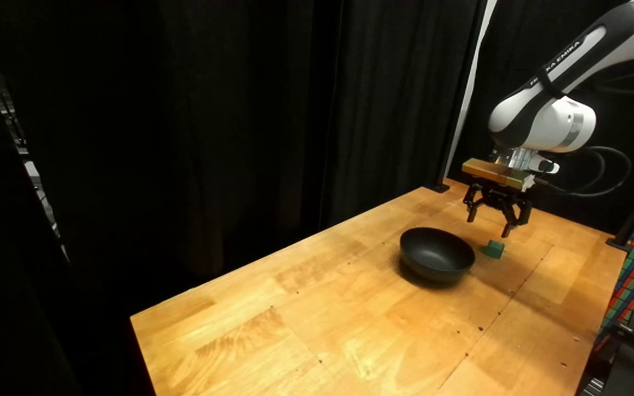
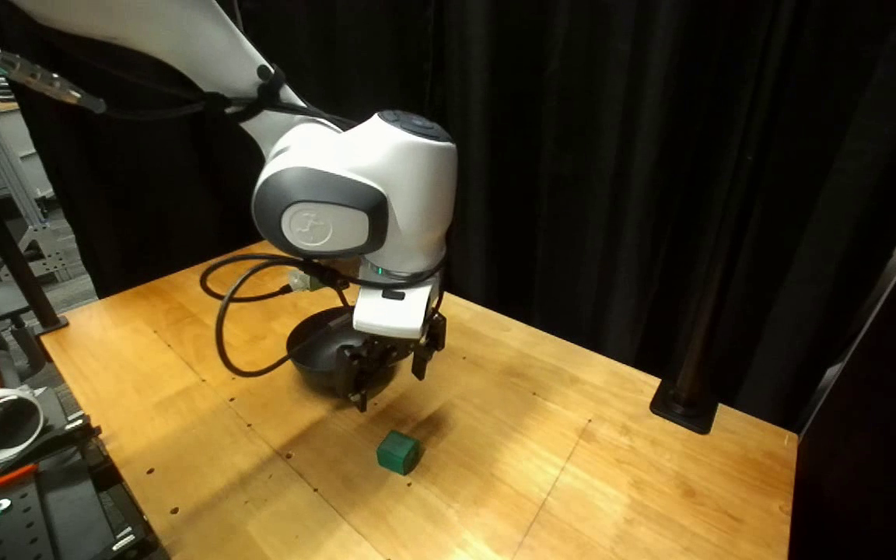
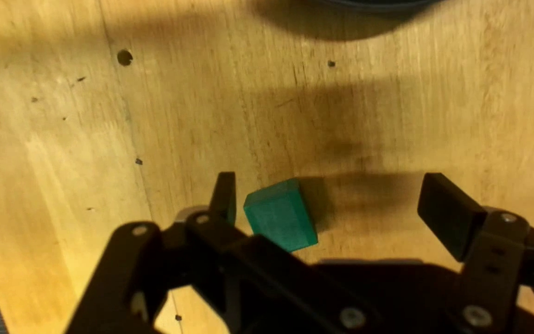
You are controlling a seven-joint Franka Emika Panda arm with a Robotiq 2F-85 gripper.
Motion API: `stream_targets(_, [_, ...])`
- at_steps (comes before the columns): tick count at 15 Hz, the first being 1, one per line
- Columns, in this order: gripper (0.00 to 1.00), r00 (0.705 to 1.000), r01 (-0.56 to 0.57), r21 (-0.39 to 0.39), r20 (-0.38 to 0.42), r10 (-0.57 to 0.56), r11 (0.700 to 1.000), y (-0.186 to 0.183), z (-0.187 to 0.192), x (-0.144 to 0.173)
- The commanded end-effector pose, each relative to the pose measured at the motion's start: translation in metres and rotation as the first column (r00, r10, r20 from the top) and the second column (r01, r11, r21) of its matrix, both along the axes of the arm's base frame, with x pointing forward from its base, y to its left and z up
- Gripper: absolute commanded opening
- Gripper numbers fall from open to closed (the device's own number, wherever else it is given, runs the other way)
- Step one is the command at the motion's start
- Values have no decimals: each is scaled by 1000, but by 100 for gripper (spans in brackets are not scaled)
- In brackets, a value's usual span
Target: Pick up the block from the table and put it in the bowl
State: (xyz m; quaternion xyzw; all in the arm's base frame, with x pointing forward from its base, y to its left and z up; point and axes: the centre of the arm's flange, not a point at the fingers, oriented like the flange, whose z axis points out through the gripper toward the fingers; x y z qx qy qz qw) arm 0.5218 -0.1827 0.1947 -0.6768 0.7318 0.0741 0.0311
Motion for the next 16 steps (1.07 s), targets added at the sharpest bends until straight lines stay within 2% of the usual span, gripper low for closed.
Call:
stream_targets(1, [100, 993, 118, -39, -1, -118, 992, -18, -15, 1])
stream_targets(9, [100, 978, 194, -59, -62, -197, 979, -24, -53, -4])
stream_targets(14, [100, 976, 202, -60, -70, -206, 978, -30, -68, -5])
stream_targets(15, [75, 977, 193, -67, -77, -198, 979, -30, -70, -3])
stream_targets(16, [74, 977, 192, -72, -76, -198, 979, -31, -72, -1])
